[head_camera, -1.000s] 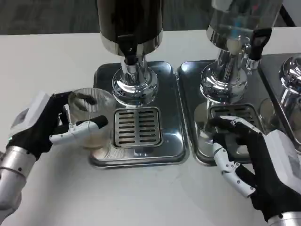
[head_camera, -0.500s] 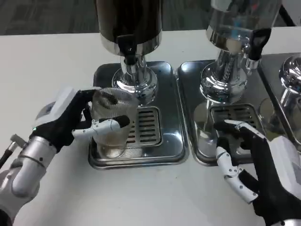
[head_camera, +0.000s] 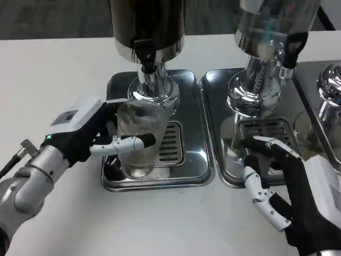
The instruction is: Grasp the cup under the faucet to collect the drink, then remove the cup.
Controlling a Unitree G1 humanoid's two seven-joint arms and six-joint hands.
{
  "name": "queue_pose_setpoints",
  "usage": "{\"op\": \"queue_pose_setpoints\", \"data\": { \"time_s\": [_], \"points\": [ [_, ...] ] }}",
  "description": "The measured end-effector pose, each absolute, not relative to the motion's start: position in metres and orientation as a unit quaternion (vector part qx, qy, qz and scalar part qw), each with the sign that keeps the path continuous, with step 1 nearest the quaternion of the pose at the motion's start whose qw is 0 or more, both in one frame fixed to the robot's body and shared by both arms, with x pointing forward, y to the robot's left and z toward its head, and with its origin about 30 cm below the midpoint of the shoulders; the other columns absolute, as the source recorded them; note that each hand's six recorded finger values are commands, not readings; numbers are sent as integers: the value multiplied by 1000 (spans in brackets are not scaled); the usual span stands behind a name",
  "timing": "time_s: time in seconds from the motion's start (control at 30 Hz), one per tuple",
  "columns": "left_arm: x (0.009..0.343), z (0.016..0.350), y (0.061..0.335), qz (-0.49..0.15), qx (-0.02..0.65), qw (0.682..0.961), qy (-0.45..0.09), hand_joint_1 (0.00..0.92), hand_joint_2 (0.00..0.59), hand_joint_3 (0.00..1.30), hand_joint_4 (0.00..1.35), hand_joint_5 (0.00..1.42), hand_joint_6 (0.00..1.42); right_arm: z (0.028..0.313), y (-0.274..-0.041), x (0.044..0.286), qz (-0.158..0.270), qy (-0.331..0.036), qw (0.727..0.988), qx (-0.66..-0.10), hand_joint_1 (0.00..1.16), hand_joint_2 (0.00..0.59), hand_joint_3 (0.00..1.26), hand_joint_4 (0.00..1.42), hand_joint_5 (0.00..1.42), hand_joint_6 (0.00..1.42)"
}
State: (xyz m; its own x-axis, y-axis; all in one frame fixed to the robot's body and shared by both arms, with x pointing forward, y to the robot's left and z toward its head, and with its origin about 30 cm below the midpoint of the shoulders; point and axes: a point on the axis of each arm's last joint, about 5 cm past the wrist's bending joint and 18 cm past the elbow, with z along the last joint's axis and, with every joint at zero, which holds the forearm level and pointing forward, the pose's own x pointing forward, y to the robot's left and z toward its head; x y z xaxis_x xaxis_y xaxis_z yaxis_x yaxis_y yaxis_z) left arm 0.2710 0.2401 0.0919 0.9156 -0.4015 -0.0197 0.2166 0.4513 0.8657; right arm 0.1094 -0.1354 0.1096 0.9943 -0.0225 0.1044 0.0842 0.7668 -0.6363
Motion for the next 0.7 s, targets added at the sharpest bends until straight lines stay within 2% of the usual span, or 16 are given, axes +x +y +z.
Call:
{"op": "queue_pose_setpoints", "data": {
  "time_s": [0.2, 0.27, 0.33, 0.47, 0.7],
  "points": [
    [268, 91, 243, -185, 506, 837, -94, 11, 95, 313, 180, 251, 319, 110, -135, 109, -28, -45, 939, -340, 358, 470, 397, 323, 295, 379],
    [265, 90, 245, -186, 513, 833, -93, 1, 78, 287, 175, 162, 225, 110, -135, 110, -27, -46, 939, -340, 358, 470, 398, 323, 296, 381],
    [263, 89, 246, -189, 527, 823, -91, 0, 70, 262, 19, 79, 128, 110, -135, 110, -26, -46, 939, -341, 358, 470, 401, 323, 298, 382],
    [262, 90, 246, -189, 555, 804, -97, 0, 58, 224, 0, 3, 7, 110, -136, 110, -23, -45, 939, -340, 358, 470, 403, 323, 301, 383],
    [263, 96, 241, -168, 605, 769, -117, 0, 52, 137, 0, 0, 0, 110, -136, 110, -20, -45, 940, -337, 357, 470, 405, 323, 303, 389]
  ]
}}
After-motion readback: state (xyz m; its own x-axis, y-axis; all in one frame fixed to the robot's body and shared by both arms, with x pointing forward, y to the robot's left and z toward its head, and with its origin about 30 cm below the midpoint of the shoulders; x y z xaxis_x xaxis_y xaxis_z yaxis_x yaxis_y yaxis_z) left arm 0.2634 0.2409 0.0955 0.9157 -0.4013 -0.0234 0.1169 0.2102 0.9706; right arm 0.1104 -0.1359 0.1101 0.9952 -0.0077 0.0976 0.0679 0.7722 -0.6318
